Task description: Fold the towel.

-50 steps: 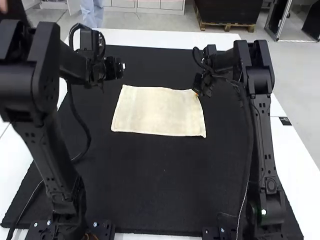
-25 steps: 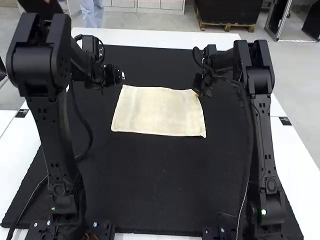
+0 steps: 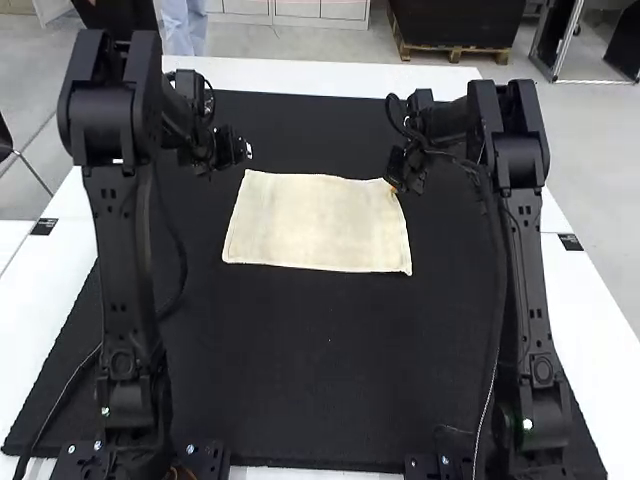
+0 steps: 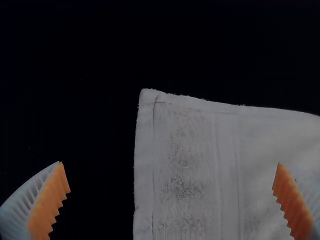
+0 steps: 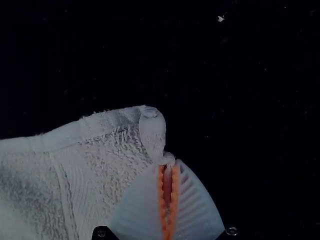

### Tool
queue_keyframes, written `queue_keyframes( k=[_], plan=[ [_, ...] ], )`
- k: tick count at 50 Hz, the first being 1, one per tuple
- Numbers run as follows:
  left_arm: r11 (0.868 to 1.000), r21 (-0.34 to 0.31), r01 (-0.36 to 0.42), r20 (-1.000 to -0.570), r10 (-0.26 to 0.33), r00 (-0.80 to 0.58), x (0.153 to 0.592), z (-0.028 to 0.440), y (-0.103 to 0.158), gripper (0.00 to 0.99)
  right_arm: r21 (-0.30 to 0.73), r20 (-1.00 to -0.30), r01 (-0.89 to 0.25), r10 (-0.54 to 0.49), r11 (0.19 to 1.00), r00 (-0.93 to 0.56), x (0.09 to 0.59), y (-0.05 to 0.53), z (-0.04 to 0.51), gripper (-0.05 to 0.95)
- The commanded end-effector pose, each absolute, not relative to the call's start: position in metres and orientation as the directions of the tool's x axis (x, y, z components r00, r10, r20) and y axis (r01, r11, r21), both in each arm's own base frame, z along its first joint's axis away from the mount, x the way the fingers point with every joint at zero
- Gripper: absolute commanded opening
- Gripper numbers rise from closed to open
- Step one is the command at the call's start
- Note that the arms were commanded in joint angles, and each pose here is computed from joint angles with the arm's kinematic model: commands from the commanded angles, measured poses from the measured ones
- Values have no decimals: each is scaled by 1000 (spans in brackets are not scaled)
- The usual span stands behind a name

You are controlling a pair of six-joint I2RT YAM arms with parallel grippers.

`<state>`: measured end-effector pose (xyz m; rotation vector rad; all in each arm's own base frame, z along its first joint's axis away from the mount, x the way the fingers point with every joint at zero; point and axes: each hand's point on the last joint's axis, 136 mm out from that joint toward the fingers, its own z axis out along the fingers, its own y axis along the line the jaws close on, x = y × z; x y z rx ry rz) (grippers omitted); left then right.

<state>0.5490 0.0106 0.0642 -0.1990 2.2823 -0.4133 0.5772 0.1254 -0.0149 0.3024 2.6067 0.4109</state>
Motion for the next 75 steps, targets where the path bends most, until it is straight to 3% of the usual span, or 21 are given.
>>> queue_keyframes(
  k=[1,12,27,36,49,71,75],
  plan=[
    [928,-372,18,-692,-264,-672,564,66,12,964,358,-340,137,266,924,-902,558,134,-36,-2],
    [928,-372,23,-652,-243,-718,577,38,9,964,365,-340,135,267,921,-902,558,136,-34,-2],
    [925,-374,70,-664,-215,-716,598,39,-19,966,373,-351,129,268,919,-897,563,136,-27,-2],
    [924,-373,85,-644,-192,-740,599,33,-32,966,376,-353,125,267,918,-897,564,137,-25,-2],
    [924,-377,63,-616,-199,-762,596,13,-27,966,382,-346,123,265,916,-900,563,138,-26,-2],
    [925,-376,48,-606,-206,-768,597,2,-23,949,385,-341,120,262,915,-903,561,142,-26,-2],
    [932,-361,33,-606,-207,-768,597,-1,-20,915,388,-341,117,260,914,-903,561,143,-26,-2]
  ],
)
